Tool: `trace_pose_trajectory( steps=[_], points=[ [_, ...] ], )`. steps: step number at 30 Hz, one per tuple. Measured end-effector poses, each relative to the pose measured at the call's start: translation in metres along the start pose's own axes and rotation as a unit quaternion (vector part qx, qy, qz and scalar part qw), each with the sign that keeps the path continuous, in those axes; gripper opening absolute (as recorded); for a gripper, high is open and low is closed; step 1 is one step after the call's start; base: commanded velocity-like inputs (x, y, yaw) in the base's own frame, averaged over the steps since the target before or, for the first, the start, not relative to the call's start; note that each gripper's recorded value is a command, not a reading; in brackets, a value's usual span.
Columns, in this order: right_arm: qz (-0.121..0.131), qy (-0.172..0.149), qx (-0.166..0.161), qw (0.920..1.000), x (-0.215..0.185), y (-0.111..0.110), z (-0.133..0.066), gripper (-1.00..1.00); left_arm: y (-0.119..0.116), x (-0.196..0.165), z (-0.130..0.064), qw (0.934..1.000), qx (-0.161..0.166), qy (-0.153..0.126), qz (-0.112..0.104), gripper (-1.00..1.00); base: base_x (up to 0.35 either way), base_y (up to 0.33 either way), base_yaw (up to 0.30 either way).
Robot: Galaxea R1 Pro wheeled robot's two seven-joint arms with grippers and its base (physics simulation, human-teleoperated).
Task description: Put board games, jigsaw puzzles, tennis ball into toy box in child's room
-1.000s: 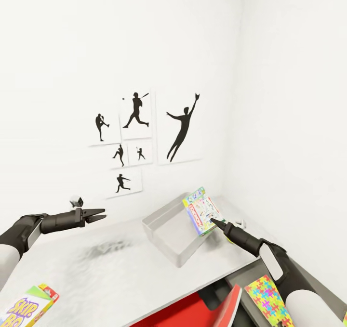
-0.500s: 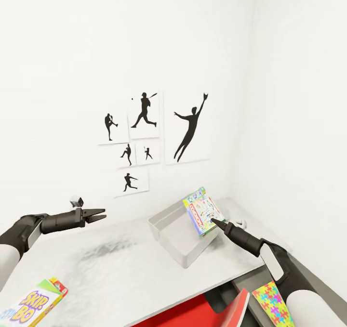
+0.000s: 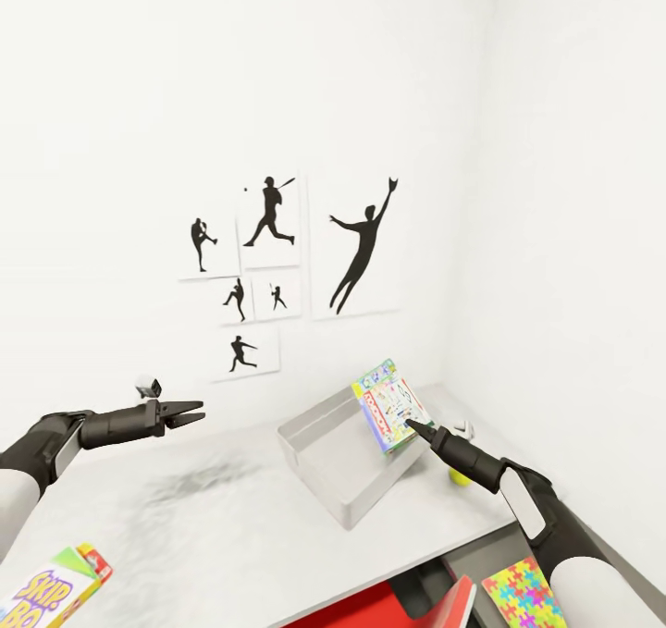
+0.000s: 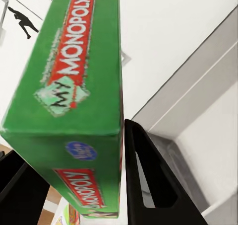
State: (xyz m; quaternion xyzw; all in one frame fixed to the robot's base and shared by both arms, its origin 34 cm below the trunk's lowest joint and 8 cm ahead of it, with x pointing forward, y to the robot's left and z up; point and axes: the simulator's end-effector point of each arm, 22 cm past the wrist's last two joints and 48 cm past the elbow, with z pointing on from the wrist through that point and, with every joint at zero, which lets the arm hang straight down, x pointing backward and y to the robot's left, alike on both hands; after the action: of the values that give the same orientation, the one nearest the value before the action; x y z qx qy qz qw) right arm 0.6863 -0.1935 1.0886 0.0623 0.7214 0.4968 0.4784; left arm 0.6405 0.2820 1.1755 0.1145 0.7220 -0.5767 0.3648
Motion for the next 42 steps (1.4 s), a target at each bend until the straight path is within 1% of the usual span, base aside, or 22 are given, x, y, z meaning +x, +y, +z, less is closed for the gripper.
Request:
trace_pose_trajectory(
  steps=[10,42],
  points=[
    [0.001,-0.001,0.005,1.0,0.0004,-0.0026,0.0002,-1.0,0.0001,0.0003,0.0001,1.0,0.0,0.001,0.0,1.0,0.121,-0.007,0.0],
    [0.002,-0.003,0.001,1.0,-0.0015,-0.0013,-0.0008,-1.0,0.0003,0.0003,-0.0003,1.0,-0.001,0.0,0.001,1.0,0.002,0.0,0.0]
  ],
)
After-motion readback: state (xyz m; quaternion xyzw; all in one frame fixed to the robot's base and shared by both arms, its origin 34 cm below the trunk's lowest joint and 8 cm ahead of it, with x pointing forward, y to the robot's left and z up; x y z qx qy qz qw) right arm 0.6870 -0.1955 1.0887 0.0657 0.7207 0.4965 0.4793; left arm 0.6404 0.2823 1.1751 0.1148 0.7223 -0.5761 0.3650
